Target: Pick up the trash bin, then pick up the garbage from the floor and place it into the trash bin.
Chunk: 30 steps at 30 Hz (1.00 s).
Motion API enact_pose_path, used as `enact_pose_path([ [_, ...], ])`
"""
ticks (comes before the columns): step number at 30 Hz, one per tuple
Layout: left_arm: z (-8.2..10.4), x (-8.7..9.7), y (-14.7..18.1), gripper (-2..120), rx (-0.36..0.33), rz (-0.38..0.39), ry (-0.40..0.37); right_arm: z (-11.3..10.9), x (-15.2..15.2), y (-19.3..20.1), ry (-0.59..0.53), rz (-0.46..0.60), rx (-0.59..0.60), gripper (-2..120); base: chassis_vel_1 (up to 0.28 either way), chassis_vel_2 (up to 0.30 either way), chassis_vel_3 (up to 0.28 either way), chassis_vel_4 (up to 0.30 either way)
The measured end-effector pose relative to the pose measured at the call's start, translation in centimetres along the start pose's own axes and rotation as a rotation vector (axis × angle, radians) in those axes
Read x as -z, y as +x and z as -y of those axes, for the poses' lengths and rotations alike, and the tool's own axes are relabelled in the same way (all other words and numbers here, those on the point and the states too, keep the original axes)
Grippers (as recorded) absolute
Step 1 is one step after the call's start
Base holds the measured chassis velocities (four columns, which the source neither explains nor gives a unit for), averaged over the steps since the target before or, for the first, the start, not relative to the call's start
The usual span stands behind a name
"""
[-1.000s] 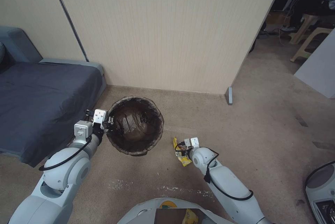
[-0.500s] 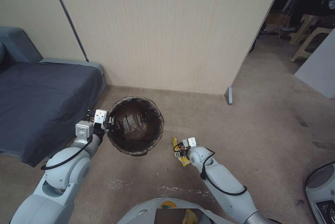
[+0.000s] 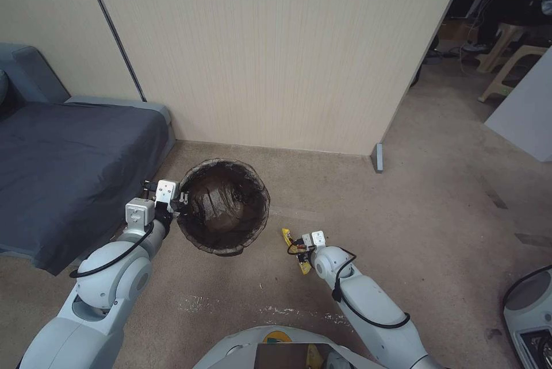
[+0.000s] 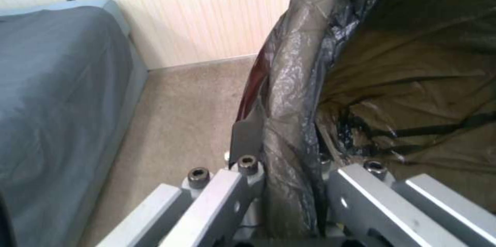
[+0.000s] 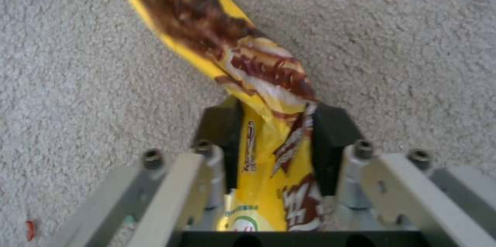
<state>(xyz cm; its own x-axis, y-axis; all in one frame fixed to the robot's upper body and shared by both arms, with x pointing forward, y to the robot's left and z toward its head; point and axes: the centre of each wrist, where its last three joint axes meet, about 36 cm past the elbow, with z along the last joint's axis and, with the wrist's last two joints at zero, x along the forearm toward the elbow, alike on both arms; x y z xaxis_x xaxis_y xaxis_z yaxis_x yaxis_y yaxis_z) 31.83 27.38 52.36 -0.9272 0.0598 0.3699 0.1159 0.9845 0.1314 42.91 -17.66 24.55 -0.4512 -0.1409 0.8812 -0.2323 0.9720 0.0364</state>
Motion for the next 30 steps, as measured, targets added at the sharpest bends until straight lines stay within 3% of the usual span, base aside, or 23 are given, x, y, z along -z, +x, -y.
enact_pose_path([
  [5,-0.1,0.0,0.0,0,0.004,-0.001,-0.002,0.2,0.0,0.0,-0.001,0.003,-0.002,11,0.000,0.000,0.000,0.000],
  [7,-0.1,0.0,0.0,0,0.004,-0.001,-0.002,0.5,0.2,0.4,-0.003,0.013,-0.007,0,0.000,0.000,0.000,0.000],
  [20,-0.2,0.0,-0.1,0,0.008,-0.001,-0.005,3.4,1.0,4.6,-0.074,0.104,-0.018,0,0.000,0.000,0.000,0.000],
  [24,-0.3,0.0,0.0,0,0.016,-0.006,-0.009,5.6,1.9,9.4,-0.141,0.209,-0.015,0,0.000,0.000,0.000,0.000],
  [26,-0.3,0.0,0.0,0,0.017,-0.007,-0.009,5.8,2.0,10.3,-0.149,0.226,-0.012,0,0.000,0.000,0.000,0.000],
  [30,-0.2,0.0,0.0,0,0.021,-0.014,-0.009,7.0,2.1,16.1,-0.171,0.321,0.009,0,0.000,0.000,0.000,0.000],
])
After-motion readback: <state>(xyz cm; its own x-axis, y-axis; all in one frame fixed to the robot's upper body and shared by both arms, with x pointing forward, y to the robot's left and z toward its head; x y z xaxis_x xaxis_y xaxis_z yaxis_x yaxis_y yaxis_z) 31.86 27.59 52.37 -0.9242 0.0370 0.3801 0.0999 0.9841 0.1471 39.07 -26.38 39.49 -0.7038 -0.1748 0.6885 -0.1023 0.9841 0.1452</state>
